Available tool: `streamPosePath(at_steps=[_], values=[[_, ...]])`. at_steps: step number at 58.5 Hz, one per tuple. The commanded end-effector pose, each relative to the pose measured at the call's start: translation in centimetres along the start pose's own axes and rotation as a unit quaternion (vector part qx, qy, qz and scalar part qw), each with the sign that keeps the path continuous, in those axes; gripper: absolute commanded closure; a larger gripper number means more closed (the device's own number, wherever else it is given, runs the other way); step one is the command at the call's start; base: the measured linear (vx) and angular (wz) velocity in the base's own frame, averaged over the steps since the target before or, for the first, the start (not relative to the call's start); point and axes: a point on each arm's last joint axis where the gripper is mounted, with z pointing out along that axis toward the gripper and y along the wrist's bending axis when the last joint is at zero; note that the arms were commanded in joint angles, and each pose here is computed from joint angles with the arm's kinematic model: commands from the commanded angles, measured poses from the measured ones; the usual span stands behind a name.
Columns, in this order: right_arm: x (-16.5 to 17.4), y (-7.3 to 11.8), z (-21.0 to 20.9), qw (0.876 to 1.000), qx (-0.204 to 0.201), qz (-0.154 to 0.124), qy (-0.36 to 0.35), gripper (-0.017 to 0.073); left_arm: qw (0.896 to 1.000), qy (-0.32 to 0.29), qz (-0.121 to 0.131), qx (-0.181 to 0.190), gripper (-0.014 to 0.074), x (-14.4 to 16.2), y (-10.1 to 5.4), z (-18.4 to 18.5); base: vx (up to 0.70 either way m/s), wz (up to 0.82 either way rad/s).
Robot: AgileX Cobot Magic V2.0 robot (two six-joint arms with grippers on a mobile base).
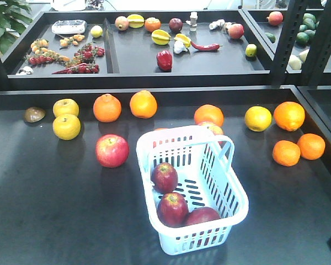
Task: Pick three apples into basket with both arms
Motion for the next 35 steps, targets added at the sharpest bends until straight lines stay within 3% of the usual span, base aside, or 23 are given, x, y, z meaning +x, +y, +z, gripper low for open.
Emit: streamPosePath(at_steps=[1,6,14,24,35], values=[[-0.3,-0.4,0.0,0.999,0.034,-0.001,-0.042,0.0564,0.998,-0.053,-0.007,0.019,0.0599,-1.5,-0.4,-0.4,0.0,0.0],[-0.4,-0.8,-0.1,0.996,0.07,0.004,-0.052,0.0564,0.998,-0.053,-0.007,0.019,0.0599,-1.5,-0.4,-0.4,0.0,0.0],[-0.7,-0.9,-0.1,0.995,0.078,0.001,-0.066,0.0564,0.998,-0.053,-0.007,0.019,0.0599,-1.5,-0.4,-0.4,0.0,0.0],[-1.7,-0.6,-0.3,0.989,0.069,-0.055,-0.12,0.0564,0.998,-0.053,-0.007,0.019,0.0599,-1.5,-0.4,-0.4,0.0,0.0],[-1.5,-0.7,-0.2,0.991,0.069,-0.018,-0.111,0.0564,0.998,-0.053,-0.007,0.019,0.0599,-1.5,-0.4,-0.4,0.0,0.0]])
